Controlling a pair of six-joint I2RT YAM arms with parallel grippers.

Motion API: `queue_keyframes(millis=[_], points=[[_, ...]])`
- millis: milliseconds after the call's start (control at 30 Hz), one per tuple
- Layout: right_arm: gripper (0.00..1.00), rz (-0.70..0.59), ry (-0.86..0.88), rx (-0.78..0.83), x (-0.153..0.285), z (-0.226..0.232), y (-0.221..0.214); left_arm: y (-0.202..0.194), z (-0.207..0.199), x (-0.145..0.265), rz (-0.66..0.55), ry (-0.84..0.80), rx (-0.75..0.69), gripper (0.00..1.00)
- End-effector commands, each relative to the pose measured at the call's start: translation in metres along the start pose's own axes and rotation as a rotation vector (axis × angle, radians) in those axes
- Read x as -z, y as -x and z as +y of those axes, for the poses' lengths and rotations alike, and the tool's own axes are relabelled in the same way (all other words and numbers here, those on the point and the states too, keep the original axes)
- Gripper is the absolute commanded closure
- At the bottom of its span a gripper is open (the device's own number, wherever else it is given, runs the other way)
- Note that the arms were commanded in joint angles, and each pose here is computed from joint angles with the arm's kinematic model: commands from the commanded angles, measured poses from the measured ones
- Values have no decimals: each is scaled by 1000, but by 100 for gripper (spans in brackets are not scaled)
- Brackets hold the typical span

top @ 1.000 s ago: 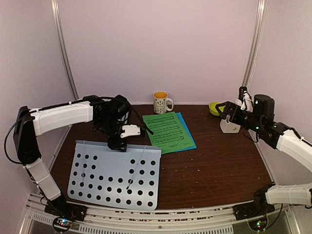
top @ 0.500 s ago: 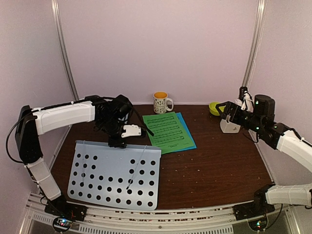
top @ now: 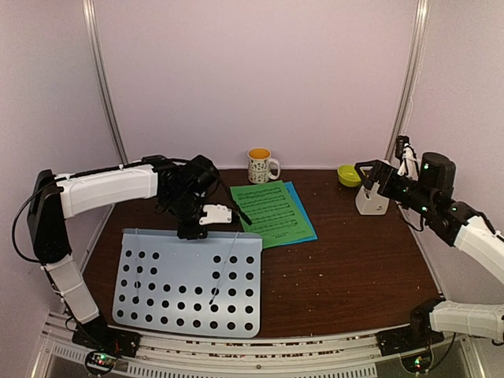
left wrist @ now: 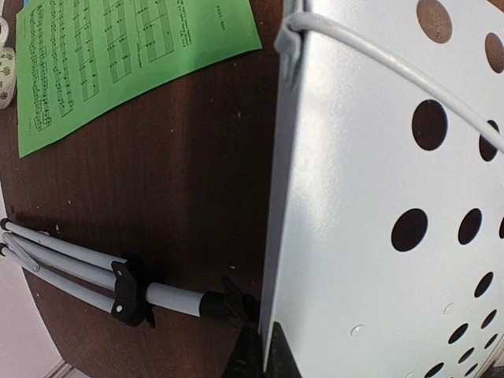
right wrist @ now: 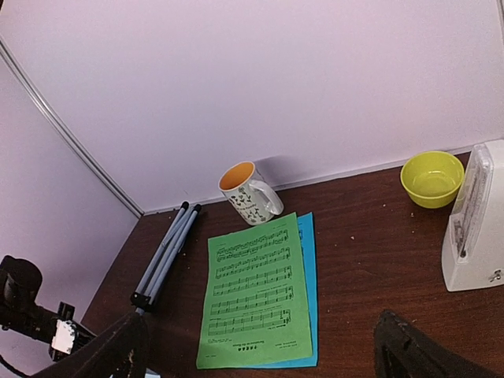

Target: Set up the instrument practice props

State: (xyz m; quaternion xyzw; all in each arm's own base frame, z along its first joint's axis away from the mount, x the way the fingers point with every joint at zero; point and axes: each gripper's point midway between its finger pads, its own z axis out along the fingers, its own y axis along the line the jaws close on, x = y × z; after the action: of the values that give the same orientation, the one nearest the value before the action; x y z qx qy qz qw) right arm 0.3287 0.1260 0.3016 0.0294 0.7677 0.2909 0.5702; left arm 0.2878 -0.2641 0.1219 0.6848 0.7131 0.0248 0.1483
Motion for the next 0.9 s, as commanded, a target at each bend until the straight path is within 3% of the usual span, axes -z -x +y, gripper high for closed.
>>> queue_keyframes(millis=[0, 300, 500, 733, 867], points=[[0, -18, -19, -5, 8, -5, 1, 31, 23, 49, -162, 92, 65, 100], [0, -54, -6, 6, 23, 0, 8, 77, 41, 157, -481, 163, 124, 100], [0, -159, -73, 27, 38, -10, 25, 106, 41, 235, -745, 157, 184, 100], [0, -334, -28, 80, 65, -3, 42, 120, 47, 337, -1091, 173, 360, 100], [0, -350, 75, 135, 70, 15, 40, 120, 45, 394, -1295, 129, 462, 100]])
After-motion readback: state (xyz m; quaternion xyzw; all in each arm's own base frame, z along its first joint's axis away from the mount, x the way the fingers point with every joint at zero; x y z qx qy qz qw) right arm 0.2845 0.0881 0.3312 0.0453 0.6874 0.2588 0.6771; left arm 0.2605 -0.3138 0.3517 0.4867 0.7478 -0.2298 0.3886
